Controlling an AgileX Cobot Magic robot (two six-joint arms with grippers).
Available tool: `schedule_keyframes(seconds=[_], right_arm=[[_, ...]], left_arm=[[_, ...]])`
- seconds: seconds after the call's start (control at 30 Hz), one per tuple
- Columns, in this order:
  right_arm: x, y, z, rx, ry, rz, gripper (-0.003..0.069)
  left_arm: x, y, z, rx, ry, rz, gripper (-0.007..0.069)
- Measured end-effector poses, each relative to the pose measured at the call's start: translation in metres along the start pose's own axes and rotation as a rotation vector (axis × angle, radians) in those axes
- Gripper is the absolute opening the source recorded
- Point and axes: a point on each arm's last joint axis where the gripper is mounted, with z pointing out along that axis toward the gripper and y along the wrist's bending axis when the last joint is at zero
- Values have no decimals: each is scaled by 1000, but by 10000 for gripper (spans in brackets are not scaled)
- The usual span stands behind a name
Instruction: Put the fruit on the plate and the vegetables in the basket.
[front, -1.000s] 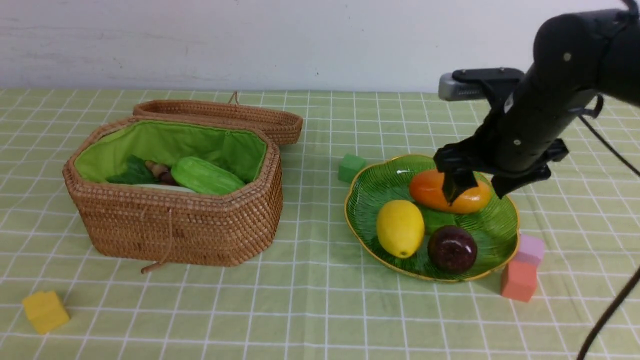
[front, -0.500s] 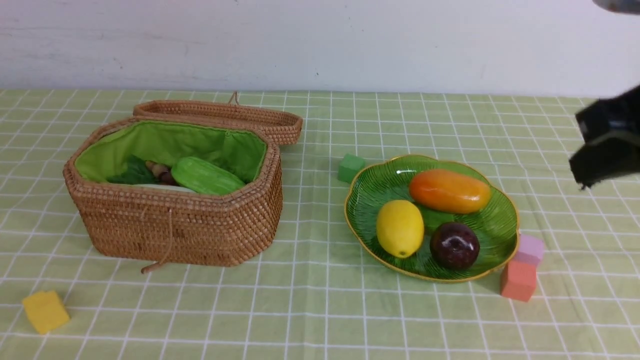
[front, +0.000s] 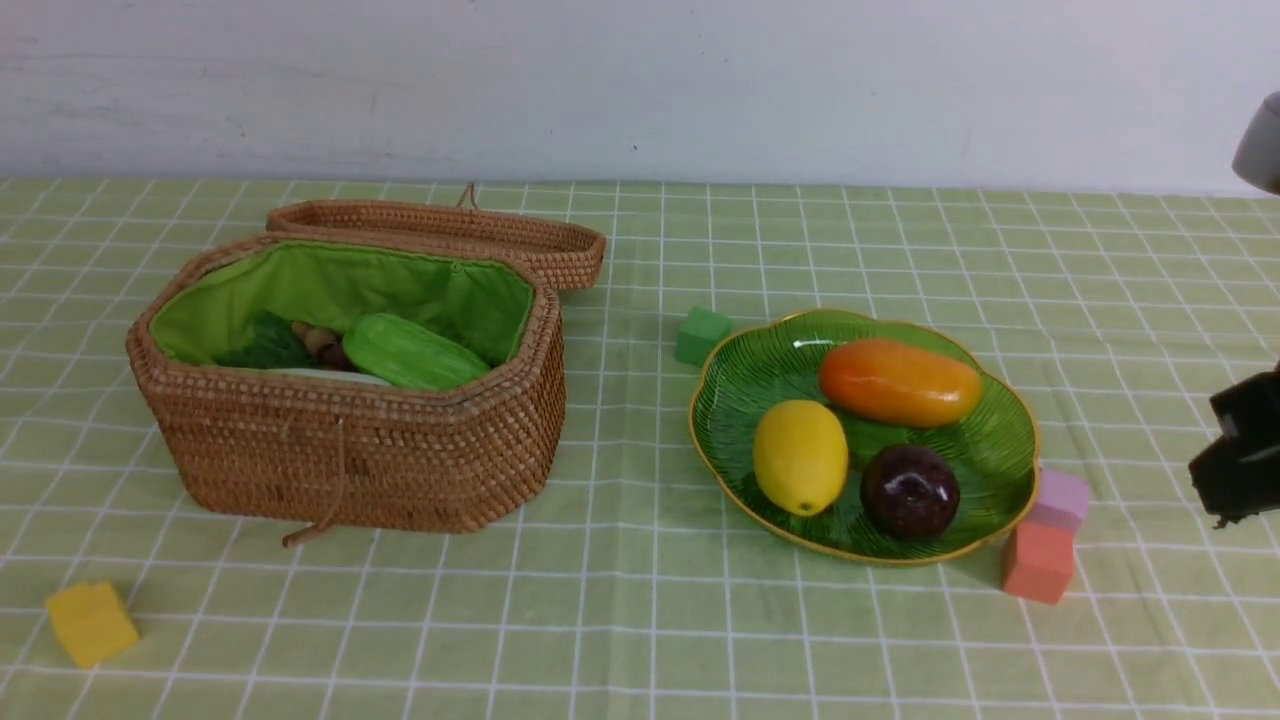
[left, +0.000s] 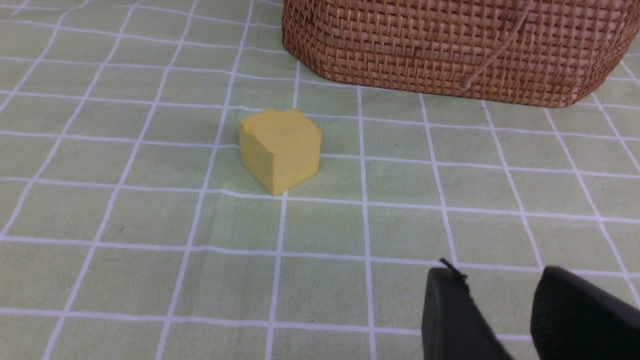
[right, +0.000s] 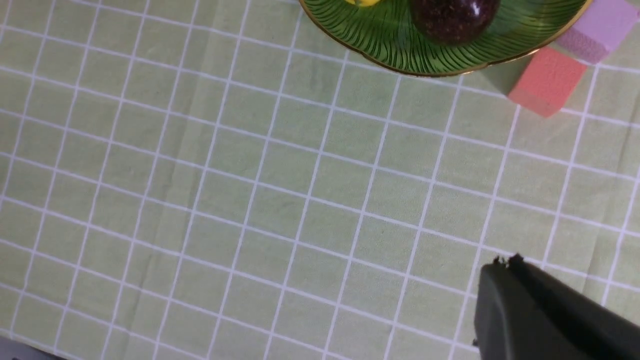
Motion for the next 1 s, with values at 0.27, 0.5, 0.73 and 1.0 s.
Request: schedule_keyframes(seconds=[0.27, 0.5, 0.73, 1.0], right_arm=[[2, -15, -15, 116, -186, -153, -15], [81, -42, -38, 313, -661, -71, -12], [190, -66, 28, 445, -829, 88, -8], [230, -88, 102, 436, -776, 249, -7]], left_arm=[[0, 0, 0, 0, 0, 0, 238], [0, 0, 0, 0, 0, 0, 238], [0, 0, 0, 0, 0, 0, 238], [0, 0, 0, 0, 0, 0, 238]])
